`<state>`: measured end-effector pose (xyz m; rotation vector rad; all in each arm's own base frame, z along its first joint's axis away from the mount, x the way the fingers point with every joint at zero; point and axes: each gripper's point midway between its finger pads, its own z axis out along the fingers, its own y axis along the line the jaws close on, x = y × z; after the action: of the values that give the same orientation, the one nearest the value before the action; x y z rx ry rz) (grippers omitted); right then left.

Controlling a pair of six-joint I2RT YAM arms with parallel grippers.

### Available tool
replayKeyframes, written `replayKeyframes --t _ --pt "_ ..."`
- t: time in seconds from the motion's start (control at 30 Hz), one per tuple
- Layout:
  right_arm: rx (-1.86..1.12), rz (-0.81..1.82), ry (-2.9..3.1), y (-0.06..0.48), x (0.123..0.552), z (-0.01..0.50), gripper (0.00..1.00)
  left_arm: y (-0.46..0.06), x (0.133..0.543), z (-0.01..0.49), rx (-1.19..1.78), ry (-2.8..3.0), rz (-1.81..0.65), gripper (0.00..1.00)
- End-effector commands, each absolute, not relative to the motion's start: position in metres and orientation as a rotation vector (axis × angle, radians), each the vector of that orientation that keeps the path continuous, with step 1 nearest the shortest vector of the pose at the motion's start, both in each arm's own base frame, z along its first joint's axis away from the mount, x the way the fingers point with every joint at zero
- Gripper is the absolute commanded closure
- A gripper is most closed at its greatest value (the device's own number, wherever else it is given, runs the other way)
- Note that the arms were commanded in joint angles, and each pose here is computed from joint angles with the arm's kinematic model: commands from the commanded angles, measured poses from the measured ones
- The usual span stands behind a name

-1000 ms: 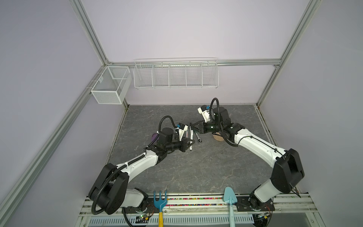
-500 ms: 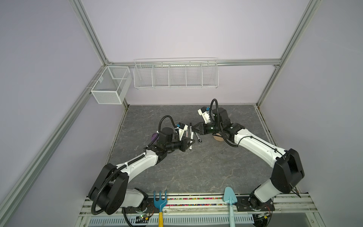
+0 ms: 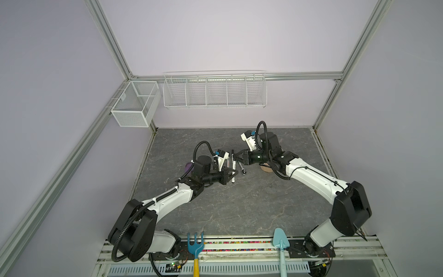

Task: Insert pens into pen caps
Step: Put on the pen cap to the pen.

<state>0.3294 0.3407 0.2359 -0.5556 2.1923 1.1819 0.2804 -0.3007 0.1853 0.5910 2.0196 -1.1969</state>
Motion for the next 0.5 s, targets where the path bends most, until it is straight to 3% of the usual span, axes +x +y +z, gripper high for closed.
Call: replayKeyframes --t 0.0,0.27,0.47 --pt "-0.740 1.343 2.430 0.344 0.252 0.191 0.92 -0.295 0.332 0.274 0.477 1.694 -1.085 1.00" --pt "-0.875 1.274 2.368 0.336 0.243 0.204 0.90 -0.262 0.357 0.288 0.408 1.597 -0.730 1.00" --pt "-0.917 1.224 2.345 0.334 0.240 0.211 0.84 -0.252 0.354 0.295 0.399 1.501 -0.663 1.00"
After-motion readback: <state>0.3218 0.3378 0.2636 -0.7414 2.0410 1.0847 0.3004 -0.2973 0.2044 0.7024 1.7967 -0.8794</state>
